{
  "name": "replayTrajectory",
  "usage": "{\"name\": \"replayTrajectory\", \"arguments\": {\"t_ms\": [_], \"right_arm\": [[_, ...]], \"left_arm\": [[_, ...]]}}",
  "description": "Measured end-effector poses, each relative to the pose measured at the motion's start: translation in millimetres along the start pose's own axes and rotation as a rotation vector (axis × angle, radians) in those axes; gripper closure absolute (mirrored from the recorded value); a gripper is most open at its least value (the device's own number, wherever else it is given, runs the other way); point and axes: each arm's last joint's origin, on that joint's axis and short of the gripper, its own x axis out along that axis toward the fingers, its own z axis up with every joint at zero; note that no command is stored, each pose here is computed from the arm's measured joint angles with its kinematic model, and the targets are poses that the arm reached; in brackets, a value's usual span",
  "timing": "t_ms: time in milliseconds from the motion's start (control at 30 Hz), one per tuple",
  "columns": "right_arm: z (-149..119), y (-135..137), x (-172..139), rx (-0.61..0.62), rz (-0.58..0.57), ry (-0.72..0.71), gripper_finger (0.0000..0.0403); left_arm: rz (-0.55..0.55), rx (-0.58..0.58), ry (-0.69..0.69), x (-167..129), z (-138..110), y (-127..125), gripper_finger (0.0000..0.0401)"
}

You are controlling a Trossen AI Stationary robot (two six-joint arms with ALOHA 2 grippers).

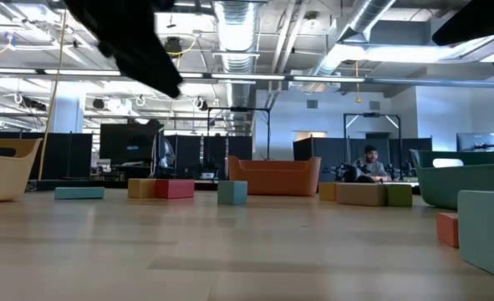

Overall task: Sort blocks by size
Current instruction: Put the small light blue block into the yellow bin

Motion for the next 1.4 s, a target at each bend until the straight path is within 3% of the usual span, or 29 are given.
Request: {"name": "replayTrajectory", "arguments": {"t_ms": [200, 333, 567, 967, 1067, 1333, 1400], "right_arm": [[-1.1, 1.0, -1.7, 0.000, 0.009, 0.001, 0.0086], [-1.0, 1.8, -1.9, 0.007, 0.014, 0.000, 0.0086], [-1.7, 2.6, -2.9, 0.008, 0.021, 0.000, 0.0086], [-1.6, 2.6, -2.8, 0.004, 0.022, 0.000, 0.0086], [-1.7, 2.7, -2.9, 0.003, 0.022, 0.000, 0.0086], [-1.7, 2.7, -2.9, 0.000, 0.023, 0.001, 0.0086], [-1.7, 2.7, -2.9, 0.001, 0.023, 0.002, 0.0086]], "left_arm": [[-0.043, -0.019, 0.017, 51.2, -6.8, -10.7, 0.0115], [0.002, -0.053, 0.038, 79.5, -16.4, -10.0, 0.0115], [0.144, -0.079, 0.049, 104.3, -20.3, 1.5, 0.0115], [0.178, -0.082, 0.090, 147.0, -28.5, 3.8, 0.0119], [0.189, -0.060, 0.093, 154.3, -27.5, 1.8, 0.0142], [0.179, -0.017, 0.106, 157.7, -24.8, -0.8, 0.0265], [0.178, 0.007, 0.117, 156.3, -24.8, -0.3, 0.0277]]}}
